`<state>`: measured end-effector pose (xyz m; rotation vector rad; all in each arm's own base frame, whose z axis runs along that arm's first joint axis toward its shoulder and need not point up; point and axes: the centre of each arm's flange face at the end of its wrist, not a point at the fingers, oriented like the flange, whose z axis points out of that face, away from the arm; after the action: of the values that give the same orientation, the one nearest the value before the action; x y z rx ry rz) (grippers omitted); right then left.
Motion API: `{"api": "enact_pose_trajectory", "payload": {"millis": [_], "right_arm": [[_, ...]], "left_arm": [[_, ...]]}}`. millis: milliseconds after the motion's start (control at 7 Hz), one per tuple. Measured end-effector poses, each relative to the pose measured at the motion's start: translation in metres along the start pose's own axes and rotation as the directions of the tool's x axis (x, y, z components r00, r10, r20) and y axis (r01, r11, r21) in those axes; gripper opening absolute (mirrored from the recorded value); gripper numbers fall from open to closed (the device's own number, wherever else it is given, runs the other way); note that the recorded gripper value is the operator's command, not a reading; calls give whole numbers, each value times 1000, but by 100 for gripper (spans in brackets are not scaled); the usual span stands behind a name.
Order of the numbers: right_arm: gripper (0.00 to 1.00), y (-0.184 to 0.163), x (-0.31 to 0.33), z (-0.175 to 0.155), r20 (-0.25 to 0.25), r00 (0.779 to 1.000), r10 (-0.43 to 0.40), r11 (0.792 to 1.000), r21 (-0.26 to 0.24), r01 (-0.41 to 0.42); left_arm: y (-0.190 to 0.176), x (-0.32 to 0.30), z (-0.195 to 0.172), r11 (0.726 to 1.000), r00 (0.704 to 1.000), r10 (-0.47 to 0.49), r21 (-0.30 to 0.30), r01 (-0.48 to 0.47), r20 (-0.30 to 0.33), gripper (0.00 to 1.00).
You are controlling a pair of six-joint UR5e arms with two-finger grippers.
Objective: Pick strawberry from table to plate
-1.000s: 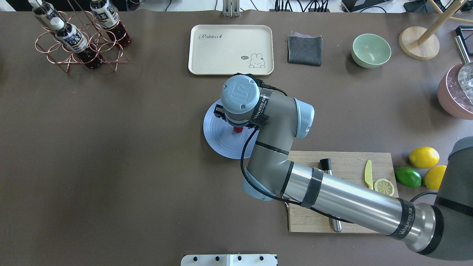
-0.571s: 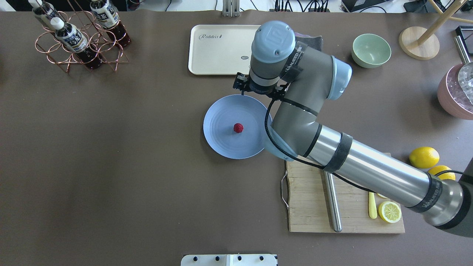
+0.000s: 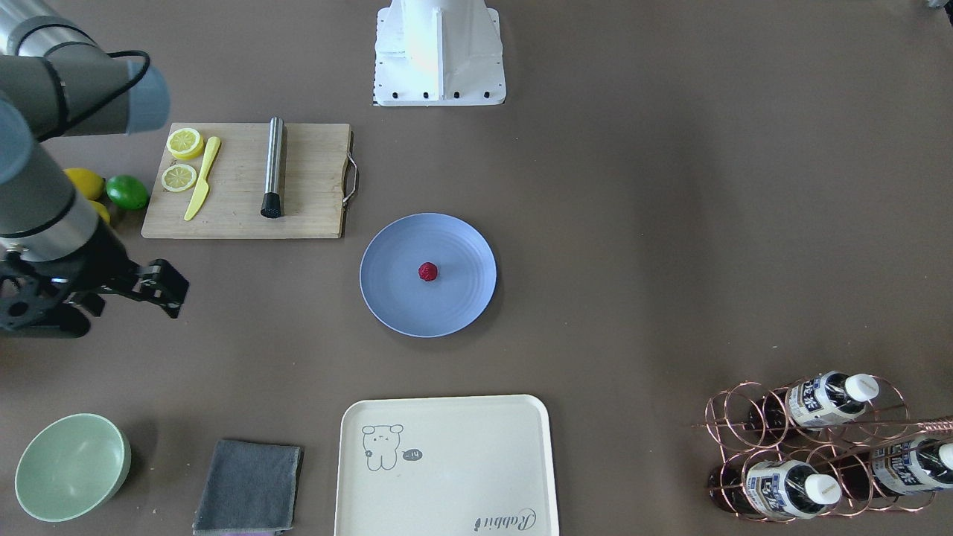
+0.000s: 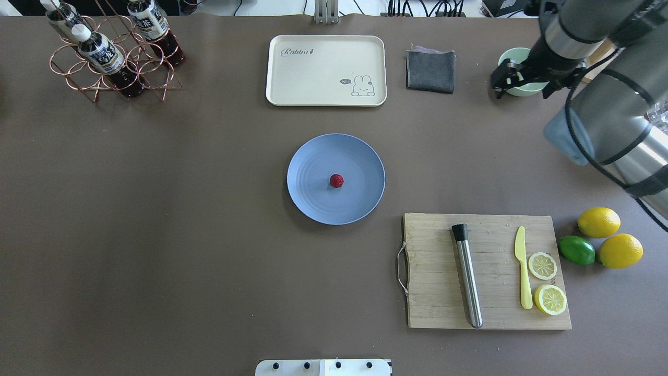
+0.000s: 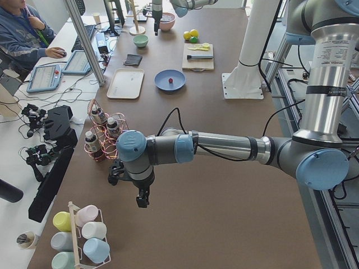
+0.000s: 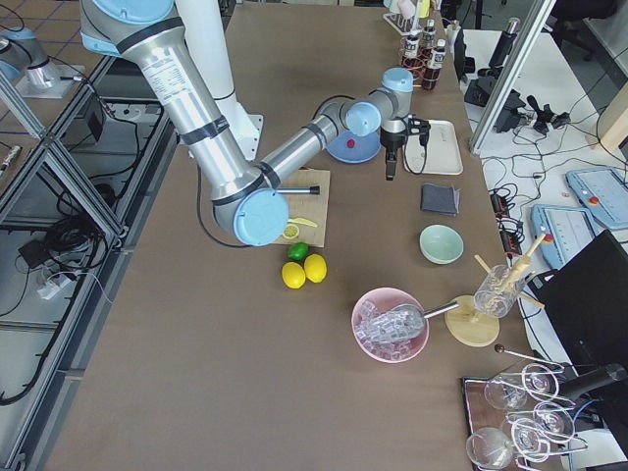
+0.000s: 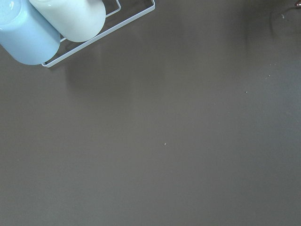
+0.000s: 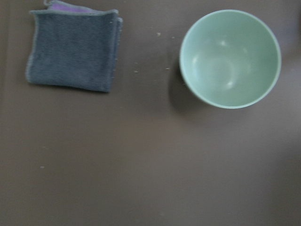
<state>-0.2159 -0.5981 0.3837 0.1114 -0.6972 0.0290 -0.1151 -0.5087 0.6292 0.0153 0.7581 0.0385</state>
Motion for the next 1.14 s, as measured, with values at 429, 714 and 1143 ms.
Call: {"api": "enact_pose_trajectory", "payload": {"millis": [429, 714, 1143], "right_arm": [[100, 31, 224, -11, -38, 980, -194, 980, -51, 192], [100, 72, 324, -13, -40, 972, -232, 970, -78, 229], [100, 128, 392, -4, -38, 986, -160, 982, -108, 155]], "left_arm": [[0, 2, -1, 1000, 1000, 8, 4, -8, -1, 98], [-2, 4, -3, 1000, 1000, 12, 8, -12, -2, 98], [-2, 5, -4, 1000, 1000, 14, 10, -14, -1, 98]]}}
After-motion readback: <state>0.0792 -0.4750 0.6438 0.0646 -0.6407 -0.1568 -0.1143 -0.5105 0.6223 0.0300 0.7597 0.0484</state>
